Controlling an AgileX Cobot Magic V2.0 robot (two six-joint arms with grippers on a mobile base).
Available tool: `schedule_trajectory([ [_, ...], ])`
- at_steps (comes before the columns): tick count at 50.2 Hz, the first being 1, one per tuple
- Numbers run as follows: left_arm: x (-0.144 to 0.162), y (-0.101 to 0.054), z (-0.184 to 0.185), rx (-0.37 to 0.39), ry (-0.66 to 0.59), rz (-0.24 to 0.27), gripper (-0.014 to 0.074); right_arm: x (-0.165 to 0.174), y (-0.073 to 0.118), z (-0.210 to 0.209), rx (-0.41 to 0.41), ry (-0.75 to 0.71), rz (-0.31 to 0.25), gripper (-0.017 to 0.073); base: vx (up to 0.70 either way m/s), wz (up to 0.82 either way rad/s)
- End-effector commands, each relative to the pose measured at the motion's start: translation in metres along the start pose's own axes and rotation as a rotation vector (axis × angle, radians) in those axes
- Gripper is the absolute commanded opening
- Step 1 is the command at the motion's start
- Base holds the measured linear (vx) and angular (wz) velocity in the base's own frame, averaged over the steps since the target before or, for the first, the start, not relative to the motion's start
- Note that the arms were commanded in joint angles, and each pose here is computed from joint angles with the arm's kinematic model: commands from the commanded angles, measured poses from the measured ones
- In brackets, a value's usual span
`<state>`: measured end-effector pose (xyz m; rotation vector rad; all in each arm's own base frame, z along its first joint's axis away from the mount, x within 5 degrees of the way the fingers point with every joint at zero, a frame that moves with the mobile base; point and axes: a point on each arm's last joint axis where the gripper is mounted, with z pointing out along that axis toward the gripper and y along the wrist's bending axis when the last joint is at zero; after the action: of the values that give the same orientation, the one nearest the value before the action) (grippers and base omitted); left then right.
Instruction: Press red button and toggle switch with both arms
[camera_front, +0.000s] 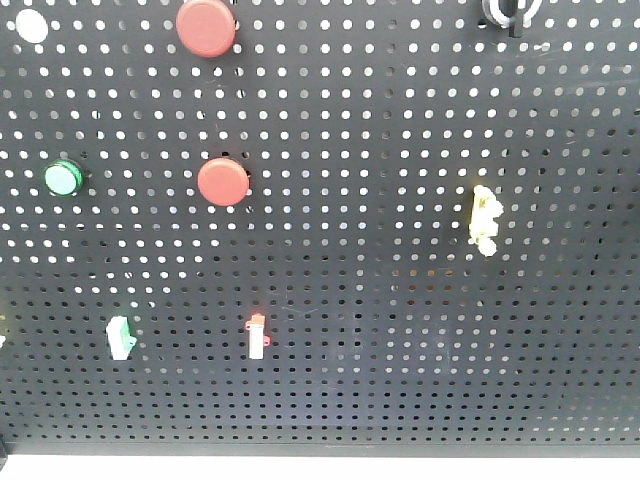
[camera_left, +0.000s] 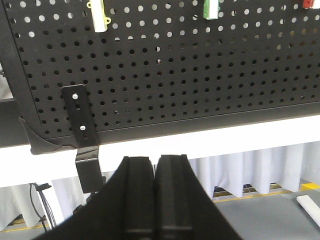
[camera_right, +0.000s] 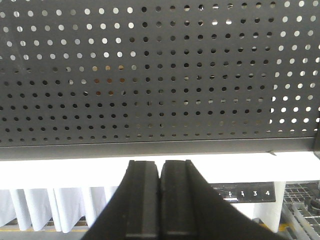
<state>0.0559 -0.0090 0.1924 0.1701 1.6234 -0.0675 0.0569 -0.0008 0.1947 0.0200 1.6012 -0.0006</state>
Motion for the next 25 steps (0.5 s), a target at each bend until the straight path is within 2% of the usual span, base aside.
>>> schedule_trajectory([
  [1,0.004,0.001,0.001,-0.012,-0.057,-0.013,0.0001,-0.004,0.0,-0.001,0.002,-0.083,-0.015,-0.0003,0.0,0.0],
  [9,0.0,0.001,0.0,-0.019,-0.093,-0.014,0.0001,-0.006,0.0,-0.001,0.001,-0.104,-0.012,-0.0003,0.0,0.0],
  [14,-0.004,0.002,0.0,-0.028,-0.142,-0.014,0.0001,-0.019,0.001,-0.003,-0.004,-0.232,-0.007,-0.0003,0.0,0.0],
  [18,-0.015,0.004,-0.003,-0.047,-0.241,-0.017,0.0001,-0.029,0.001,-0.006,-0.01,-0.344,0.0,-0.0003,0.0,0.0],
  [20,-0.021,0.005,-0.004,-0.054,-0.288,-0.044,0.0001,-0.036,0.001,-0.008,-0.013,-0.385,0.008,-0.0003,0.0,0.0],
  [23,-0.031,0.007,-0.007,-0.056,-0.358,-0.131,0.0001,-0.049,0.001,-0.012,-0.017,-0.416,0.021,-0.0003,0.0,0.0],
  [25,-0.038,0.008,-0.009,-0.055,-0.389,-0.158,0.0001,-0.059,0.001,-0.015,-0.017,-0.426,0.022,-0.0003,0.0,0.0],
])
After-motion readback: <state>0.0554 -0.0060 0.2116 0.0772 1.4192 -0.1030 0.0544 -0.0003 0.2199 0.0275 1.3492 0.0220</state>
